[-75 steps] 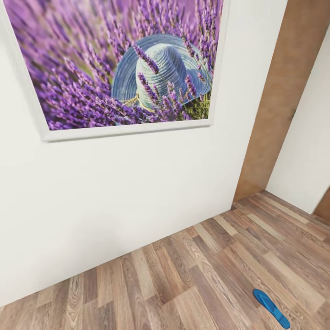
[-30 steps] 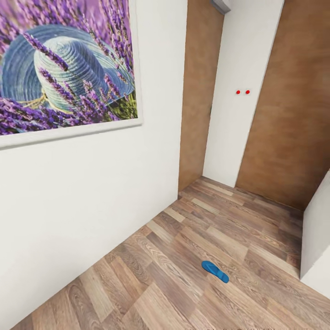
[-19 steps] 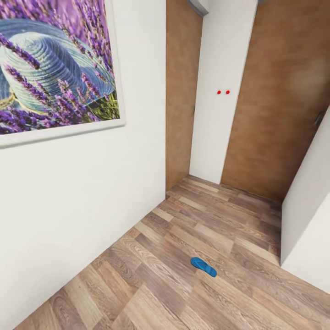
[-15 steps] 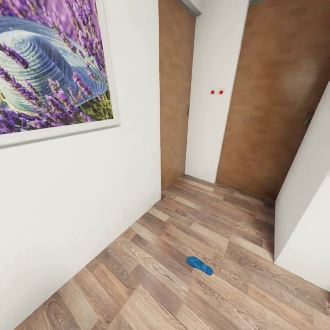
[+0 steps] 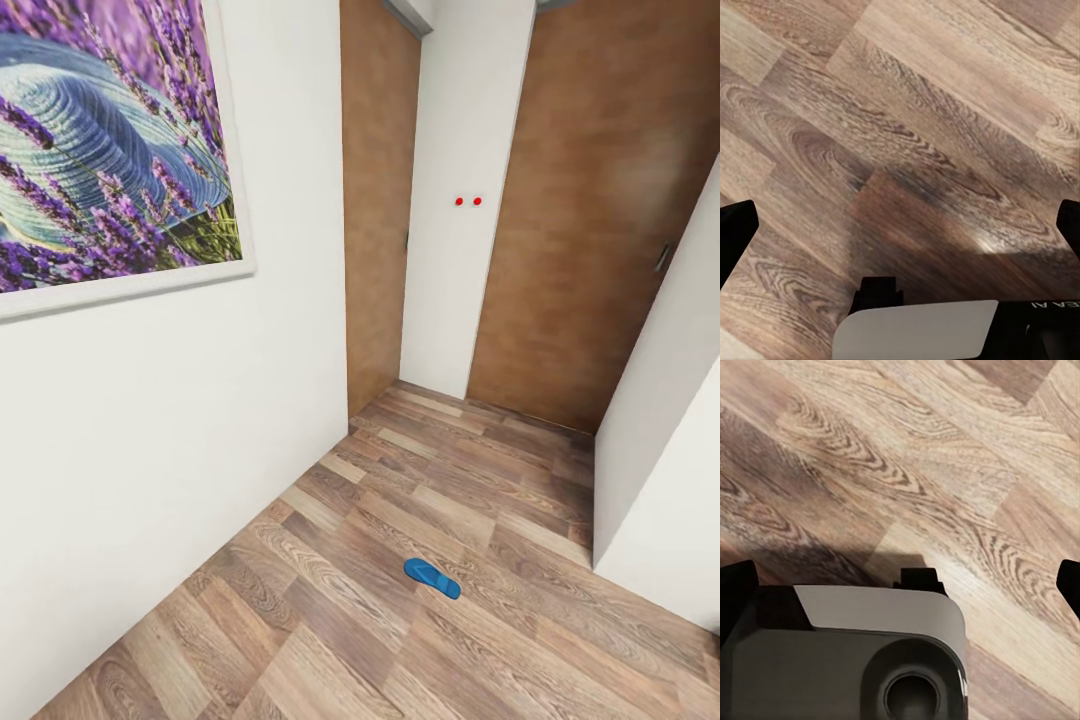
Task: In the bedroom, move the book from the bed onto either nightstand, and place the two sandals side by side next to the bed.
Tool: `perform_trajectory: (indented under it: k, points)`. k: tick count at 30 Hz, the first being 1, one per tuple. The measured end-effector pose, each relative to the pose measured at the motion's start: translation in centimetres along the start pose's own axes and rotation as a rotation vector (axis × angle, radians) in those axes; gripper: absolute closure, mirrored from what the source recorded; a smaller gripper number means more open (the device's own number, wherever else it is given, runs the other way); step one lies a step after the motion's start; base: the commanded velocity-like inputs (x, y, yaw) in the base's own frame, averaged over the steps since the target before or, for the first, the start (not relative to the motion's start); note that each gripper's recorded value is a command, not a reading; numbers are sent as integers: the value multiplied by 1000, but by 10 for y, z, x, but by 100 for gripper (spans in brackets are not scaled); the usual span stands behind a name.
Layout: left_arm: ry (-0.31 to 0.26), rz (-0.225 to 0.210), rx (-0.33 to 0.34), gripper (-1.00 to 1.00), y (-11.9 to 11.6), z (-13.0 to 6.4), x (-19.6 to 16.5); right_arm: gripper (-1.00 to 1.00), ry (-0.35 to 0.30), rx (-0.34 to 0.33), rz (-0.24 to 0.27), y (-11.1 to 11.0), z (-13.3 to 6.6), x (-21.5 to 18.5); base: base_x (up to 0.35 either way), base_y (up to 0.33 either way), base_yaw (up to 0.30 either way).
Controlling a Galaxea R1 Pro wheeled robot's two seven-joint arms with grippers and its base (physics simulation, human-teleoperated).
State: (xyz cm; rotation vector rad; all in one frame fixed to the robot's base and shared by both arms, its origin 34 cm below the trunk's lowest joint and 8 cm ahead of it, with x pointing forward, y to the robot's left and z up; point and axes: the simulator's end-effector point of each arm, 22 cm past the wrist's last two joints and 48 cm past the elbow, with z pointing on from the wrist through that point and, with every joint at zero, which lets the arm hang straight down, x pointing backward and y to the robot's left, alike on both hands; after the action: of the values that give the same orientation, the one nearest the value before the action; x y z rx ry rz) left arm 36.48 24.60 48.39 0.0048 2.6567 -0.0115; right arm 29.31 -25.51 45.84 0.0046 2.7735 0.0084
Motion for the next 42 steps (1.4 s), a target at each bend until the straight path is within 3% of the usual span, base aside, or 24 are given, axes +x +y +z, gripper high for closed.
perform_trajectory:
  k: [14, 42]
  points:
    - [0, 0, 0, -100, 0, 0, 0, -100, 0, 3, 2, 1, 0, 0, 0, 0, -25]
    - [6, -1, 0, -100, 0, 0, 2, -100, 6, 0, 1, 0, 0, 2, 0, 0, -259]
